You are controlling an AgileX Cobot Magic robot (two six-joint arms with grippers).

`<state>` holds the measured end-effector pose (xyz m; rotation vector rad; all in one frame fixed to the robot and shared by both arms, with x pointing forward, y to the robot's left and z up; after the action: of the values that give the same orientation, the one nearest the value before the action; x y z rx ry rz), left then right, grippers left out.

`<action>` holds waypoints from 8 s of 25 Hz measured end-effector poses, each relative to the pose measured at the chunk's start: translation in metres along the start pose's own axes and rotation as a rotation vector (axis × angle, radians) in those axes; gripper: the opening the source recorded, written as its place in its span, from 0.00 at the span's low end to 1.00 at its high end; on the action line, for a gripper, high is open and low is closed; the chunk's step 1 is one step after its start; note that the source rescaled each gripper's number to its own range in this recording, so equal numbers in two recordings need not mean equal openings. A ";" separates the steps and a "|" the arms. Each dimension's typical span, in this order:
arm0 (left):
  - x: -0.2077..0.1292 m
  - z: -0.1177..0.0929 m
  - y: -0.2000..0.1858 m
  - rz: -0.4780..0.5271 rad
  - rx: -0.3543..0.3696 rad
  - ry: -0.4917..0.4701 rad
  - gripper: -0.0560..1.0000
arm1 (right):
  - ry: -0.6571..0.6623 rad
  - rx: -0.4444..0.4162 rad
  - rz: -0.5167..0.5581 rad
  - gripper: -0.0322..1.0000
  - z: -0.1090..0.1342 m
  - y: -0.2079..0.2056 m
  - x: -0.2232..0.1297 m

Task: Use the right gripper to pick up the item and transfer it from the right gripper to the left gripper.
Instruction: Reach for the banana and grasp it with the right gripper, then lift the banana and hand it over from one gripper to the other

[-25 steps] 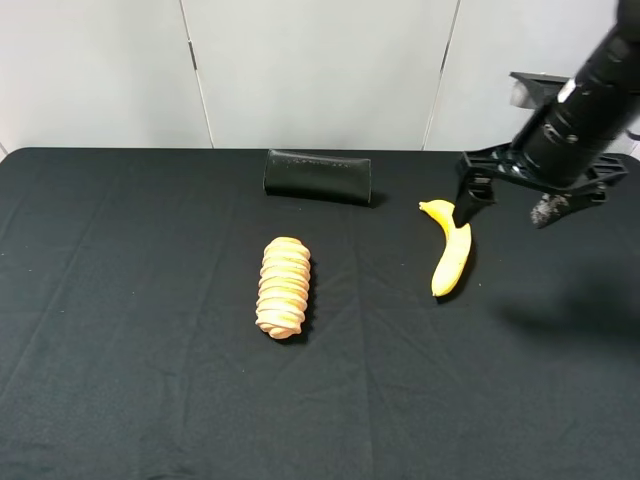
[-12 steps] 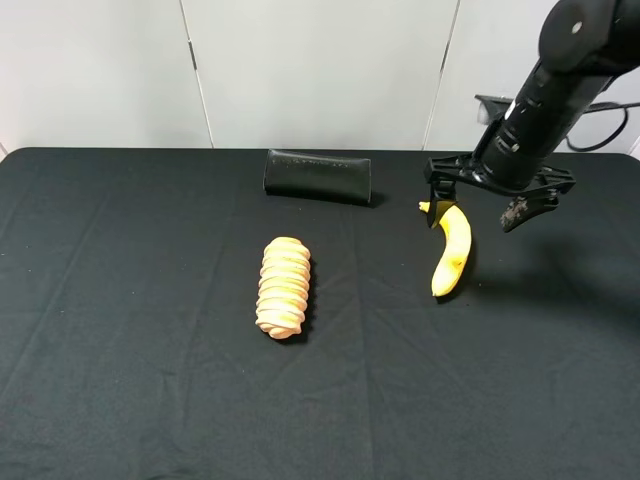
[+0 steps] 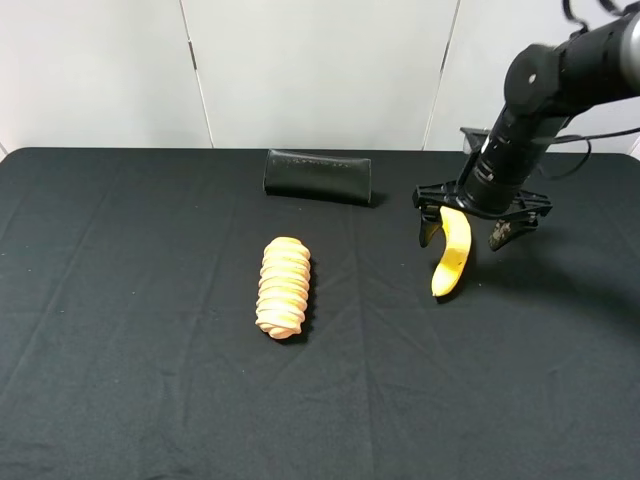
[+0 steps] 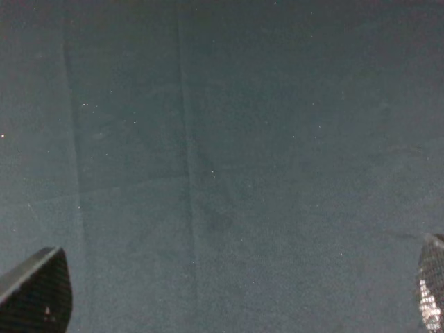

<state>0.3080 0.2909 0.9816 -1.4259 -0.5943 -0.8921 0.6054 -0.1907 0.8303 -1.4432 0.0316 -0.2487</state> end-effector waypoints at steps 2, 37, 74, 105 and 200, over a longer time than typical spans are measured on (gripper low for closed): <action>0.000 0.000 0.000 0.000 0.000 0.000 0.98 | 0.000 -0.012 0.016 1.00 -0.002 0.009 -0.002; 0.000 0.000 0.000 0.000 0.000 0.000 0.98 | 0.021 -0.070 0.155 0.04 -0.013 0.034 -0.024; 0.000 0.000 0.000 0.000 0.000 0.000 0.98 | -0.295 0.019 -0.017 0.04 -0.004 -0.110 -0.032; 0.000 0.000 0.000 0.000 0.000 0.000 0.98 | -1.137 -0.045 0.014 0.04 0.103 -0.124 -0.152; 0.130 -0.217 0.142 0.031 -0.700 0.675 0.06 | -1.180 0.038 -0.040 0.83 0.140 -0.156 -0.147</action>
<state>0.4621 0.0454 0.9848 -1.5896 0.2858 -1.5521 0.4628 -0.0428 0.9830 -1.3650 -0.9504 0.5895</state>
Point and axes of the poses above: a point on each arm's last joint axis where the gripper is mounted, y pointing out along that axis toward the gripper, z along the wrist's bending axis when the last joint is at zero, x = y × z, the point moved 10 cm from there along y, pointing out along that axis toward the gripper, and after that the axes turned 7 degrees about y, right-handed, at the moved point
